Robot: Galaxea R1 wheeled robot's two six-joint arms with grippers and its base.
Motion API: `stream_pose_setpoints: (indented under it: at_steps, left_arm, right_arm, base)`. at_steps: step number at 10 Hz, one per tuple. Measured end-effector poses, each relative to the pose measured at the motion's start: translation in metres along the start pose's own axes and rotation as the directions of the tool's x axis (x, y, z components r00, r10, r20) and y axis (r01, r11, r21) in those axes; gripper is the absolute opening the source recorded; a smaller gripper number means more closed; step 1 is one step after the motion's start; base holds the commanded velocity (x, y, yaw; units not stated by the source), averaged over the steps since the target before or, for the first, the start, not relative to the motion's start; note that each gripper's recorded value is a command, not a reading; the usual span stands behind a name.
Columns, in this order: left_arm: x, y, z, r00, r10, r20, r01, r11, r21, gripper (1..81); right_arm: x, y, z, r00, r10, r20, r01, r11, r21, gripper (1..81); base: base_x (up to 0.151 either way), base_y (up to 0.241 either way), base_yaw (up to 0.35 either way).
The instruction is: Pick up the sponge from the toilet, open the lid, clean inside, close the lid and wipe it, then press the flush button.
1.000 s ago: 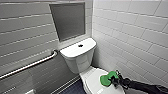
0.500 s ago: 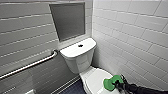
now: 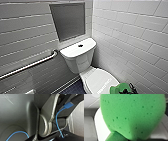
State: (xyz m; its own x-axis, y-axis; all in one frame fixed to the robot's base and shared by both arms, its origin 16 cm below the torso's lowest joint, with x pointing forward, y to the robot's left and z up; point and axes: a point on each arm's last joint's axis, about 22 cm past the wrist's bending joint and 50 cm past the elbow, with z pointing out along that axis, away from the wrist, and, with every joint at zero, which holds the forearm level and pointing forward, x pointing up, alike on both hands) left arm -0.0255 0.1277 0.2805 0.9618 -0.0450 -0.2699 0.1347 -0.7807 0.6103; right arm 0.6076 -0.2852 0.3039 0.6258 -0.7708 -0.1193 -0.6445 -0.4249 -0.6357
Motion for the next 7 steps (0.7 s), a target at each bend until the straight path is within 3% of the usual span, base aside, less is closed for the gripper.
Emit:
stream_pose_setpoints:
  at_steps: [4,7]
  left_arm:
    - [0.006,-0.001,0.000,1.000,0.008,-0.007,-0.008,1.000,0.000,81.1]
    - [0.009,0.004,0.003,1.000,0.015,-0.010,-0.015,1.000,-0.006,81.1]
  right_arm:
    - [-0.025,0.064,-0.048,1.000,-0.001,-0.006,0.000,0.999,-0.040,1.0]
    - [-0.079,0.130,-0.087,0.996,0.018,0.082,-0.008,0.992,-0.125,1.0]
  base:
    - [0.000,0.000,0.000]
    - [0.000,0.000,0.000]
